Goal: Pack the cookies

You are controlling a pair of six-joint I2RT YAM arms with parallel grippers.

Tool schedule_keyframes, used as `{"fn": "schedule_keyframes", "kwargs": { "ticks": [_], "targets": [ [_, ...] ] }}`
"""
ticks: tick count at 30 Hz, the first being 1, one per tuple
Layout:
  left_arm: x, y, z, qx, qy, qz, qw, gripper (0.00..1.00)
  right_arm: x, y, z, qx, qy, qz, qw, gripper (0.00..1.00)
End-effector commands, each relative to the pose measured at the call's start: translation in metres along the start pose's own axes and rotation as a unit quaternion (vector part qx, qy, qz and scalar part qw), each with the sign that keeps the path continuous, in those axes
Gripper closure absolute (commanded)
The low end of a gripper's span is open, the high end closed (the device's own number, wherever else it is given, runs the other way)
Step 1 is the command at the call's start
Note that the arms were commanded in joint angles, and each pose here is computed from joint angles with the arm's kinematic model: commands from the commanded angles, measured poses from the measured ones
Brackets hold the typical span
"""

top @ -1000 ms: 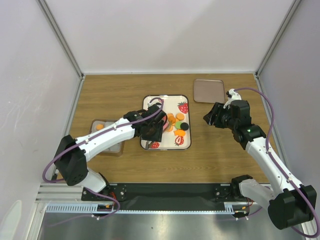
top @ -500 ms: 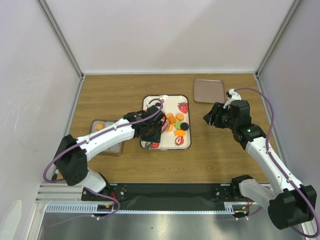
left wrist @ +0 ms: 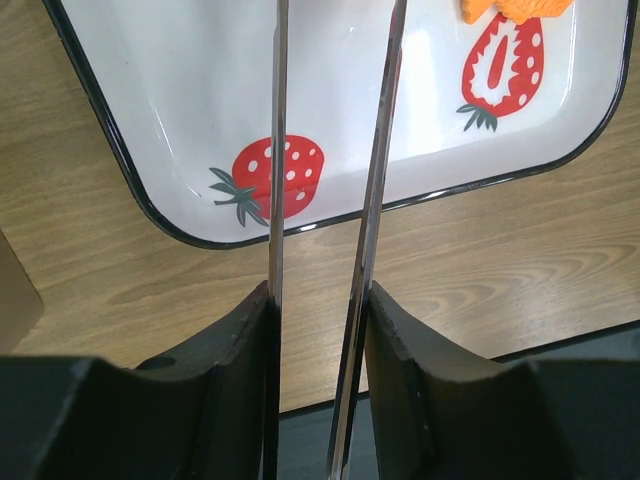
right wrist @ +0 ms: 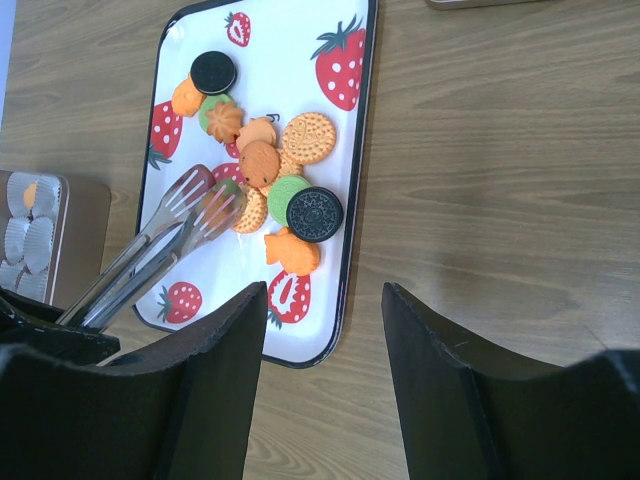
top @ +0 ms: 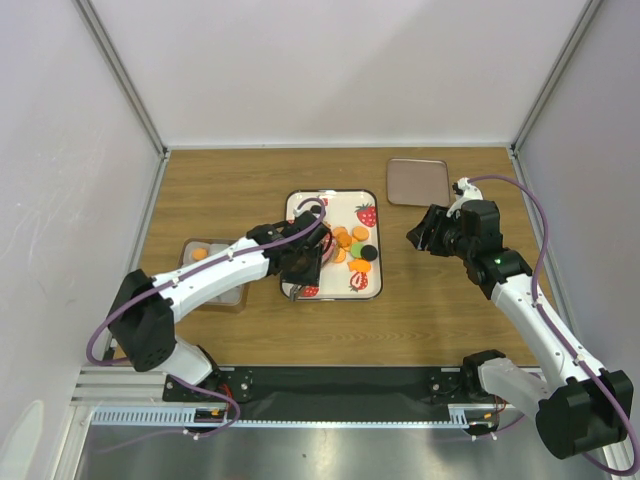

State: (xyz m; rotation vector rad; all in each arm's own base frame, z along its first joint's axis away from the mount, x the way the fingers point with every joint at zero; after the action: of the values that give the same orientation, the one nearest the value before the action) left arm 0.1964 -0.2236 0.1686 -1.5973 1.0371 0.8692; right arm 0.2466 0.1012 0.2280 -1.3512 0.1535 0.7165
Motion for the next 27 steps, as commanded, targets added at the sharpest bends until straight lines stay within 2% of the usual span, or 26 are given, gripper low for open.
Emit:
{"fn": "schedule_keyframes", "kwargs": {
  "ticks": [1,12,17,21,27],
  "targets": [
    [-0.021,-0.014,-0.003,0.001,0.020,-0.036,0.999,0.59,0.000,-0.005,0.001,-0.012,-0.002,-0.014,1.000,0.45],
    [-0.070,-0.027,0.022,-0.025,0.017,-0.091,0.995,0.59,0.000,-0.005,0.001,-0.011,-0.002,-0.015,1.000,0.44],
    [-0.081,-0.026,0.064,-0.082,-0.004,-0.111,0.990,0.59,0.001,-0.004,0.002,-0.011,-0.003,-0.011,1.000,0.45],
    [-0.096,-0.029,0.109,-0.148,-0.021,-0.144,0.978,0.59,0.001,-0.004,0.003,-0.012,-0.007,-0.010,1.000,0.45],
    [-0.089,-0.021,0.149,-0.202,-0.040,-0.135,0.969,0.59,0.002,-0.004,0.003,-0.011,-0.008,-0.010,1.000,0.45]
  ]
}}
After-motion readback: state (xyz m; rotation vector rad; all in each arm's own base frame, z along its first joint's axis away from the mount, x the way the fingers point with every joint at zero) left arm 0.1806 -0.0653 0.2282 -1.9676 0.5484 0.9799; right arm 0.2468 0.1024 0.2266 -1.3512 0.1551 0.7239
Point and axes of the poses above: each gripper's point midway between its finger pads, its own x axis out along the fingers, its own z axis along the line the jaws close on, y = z × x, the point moved 7 cm from there along -x, back along the fingers, and after that the axes turned 15 degrees about -x, right-handed, at the moved point
